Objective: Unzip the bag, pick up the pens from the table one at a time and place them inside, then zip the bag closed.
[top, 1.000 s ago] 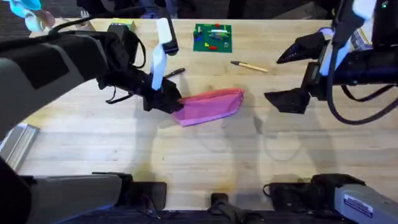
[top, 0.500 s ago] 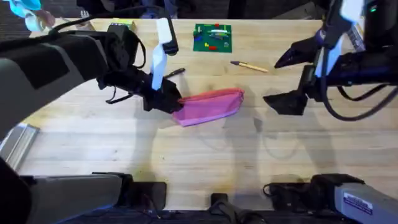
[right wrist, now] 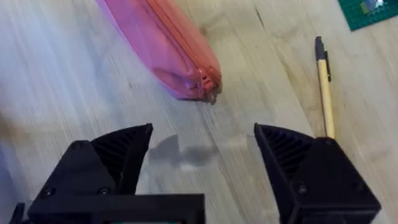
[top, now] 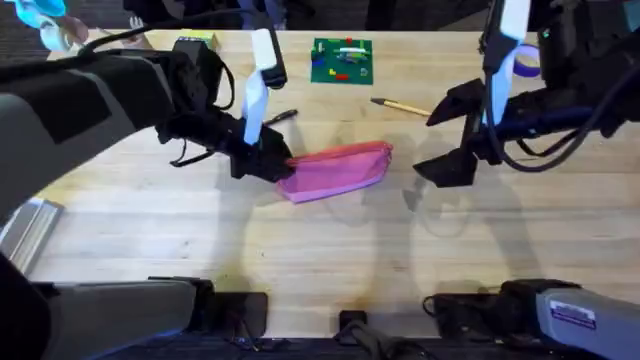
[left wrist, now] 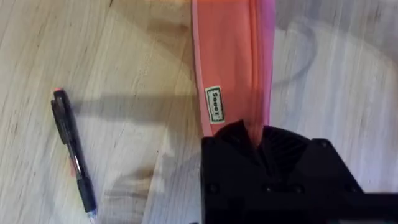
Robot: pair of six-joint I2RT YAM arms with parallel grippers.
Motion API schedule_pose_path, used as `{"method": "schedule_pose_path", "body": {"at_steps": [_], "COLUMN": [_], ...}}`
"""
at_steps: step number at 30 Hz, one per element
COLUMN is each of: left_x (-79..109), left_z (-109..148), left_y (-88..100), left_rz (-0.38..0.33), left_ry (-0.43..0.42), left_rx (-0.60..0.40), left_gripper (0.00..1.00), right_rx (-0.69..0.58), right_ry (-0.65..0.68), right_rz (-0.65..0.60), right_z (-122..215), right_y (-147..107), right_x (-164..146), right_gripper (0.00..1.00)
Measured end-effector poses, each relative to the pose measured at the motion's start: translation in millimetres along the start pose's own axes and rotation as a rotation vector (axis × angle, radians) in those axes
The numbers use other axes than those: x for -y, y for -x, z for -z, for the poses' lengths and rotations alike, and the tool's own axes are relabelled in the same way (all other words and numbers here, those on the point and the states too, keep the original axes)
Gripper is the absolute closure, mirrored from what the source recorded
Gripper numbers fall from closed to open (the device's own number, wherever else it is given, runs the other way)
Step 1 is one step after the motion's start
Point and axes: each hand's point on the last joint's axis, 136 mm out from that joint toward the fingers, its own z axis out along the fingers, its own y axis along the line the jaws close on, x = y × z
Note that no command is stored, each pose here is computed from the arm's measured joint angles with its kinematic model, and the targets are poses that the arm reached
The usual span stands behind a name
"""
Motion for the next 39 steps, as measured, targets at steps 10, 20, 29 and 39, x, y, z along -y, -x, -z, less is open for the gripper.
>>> {"method": "schedule_pose_path", "body": {"at_steps": [10, 20, 29, 39], "left_x": [0.0, 0.0, -0.1, 0.0], "left_z": [0.0, 0.0, 0.0, 0.0], "left_y": [0.0, 0.0, 0.0, 0.0], "left_rz": [0.000, 0.000, 0.000, 0.000], "left_ry": [0.000, 0.000, 0.000, 0.000], "left_rx": [0.000, 0.000, 0.000, 0.000], "left_gripper": [0.958, 0.959, 0.958, 0.959], "right_rx": [-0.025, 0.055, 0.045, 0.050], "right_ry": [0.081, 0.098, 0.170, 0.176], "right_rz": [-0.023, 0.063, 0.069, 0.092], "right_z": [-25.8, -40.4, -60.9, -64.9], "right_y": [-14.9, -1.1, -2.0, 2.2], "right_x": [4.5, 11.9, 1.5, -0.8], "right_gripper": [0.005, 0.005, 0.004, 0.092]}}
